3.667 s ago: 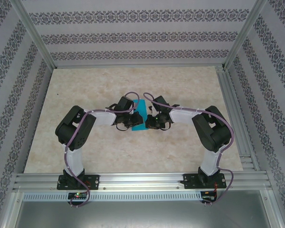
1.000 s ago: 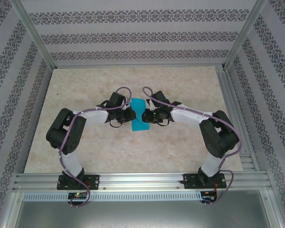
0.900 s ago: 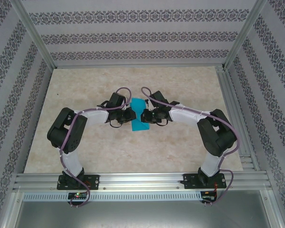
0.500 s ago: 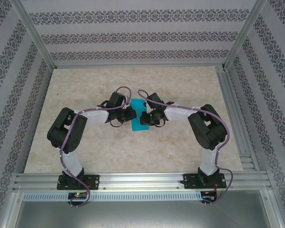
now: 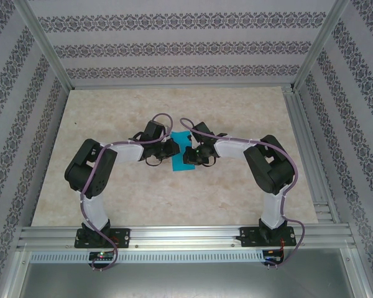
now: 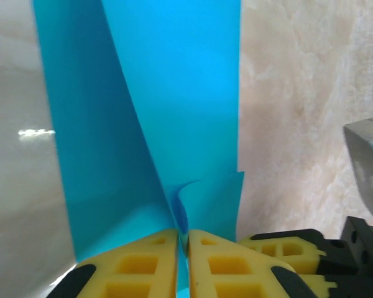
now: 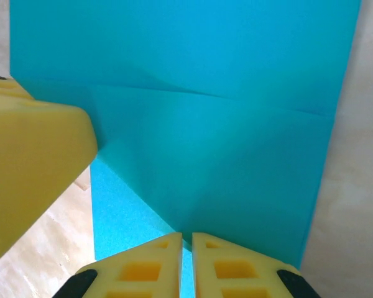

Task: Fold a paper plane with a square sheet of paper (pick it up from the middle)
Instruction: Fold the triangle a second time at the center of the table.

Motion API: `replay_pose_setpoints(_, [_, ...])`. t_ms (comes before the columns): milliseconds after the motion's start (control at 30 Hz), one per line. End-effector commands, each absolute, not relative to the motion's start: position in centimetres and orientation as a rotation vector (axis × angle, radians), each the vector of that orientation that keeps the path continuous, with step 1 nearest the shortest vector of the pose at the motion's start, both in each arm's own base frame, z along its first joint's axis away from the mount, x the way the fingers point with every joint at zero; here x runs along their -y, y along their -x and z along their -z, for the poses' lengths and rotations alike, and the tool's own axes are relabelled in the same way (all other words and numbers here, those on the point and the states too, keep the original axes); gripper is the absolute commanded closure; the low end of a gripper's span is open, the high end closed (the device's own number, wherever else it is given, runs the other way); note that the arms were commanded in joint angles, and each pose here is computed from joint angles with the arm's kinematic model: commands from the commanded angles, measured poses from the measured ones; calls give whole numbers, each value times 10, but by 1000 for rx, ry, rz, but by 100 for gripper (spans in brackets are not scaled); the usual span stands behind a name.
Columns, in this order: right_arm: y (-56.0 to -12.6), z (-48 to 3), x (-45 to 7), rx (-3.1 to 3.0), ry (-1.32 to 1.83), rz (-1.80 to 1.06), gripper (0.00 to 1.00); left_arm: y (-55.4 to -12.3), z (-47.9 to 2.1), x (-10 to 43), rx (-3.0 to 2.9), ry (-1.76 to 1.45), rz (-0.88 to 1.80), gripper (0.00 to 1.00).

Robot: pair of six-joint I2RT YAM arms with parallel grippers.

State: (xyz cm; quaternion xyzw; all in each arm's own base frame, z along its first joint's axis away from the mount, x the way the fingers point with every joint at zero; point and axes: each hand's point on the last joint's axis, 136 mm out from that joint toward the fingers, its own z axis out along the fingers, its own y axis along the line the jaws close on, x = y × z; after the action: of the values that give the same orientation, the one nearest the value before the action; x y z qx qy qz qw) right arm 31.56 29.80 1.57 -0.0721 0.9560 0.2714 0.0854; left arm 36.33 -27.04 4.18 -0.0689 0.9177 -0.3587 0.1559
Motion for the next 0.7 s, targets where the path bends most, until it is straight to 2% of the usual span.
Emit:
replay_pose_setpoints(0, [-324,-20,-300,-2834,202,-827,87,-372,-59,253,-2541,244,909,87])
replay_pose_setpoints(167, [-325,-23,-299,-2827,203,-830,87,-372,-64,245,-2505,269,876,87])
replay_pose_setpoints(400, [-325,-23,-298,-2830,197,-828,87,-373,-79,260,-2431,210,1017,86])
replay_pose_setpoints(667, [-326,-25,-300,-2821,194,-856,86,-367,-68,290,-2494,109,1150,86])
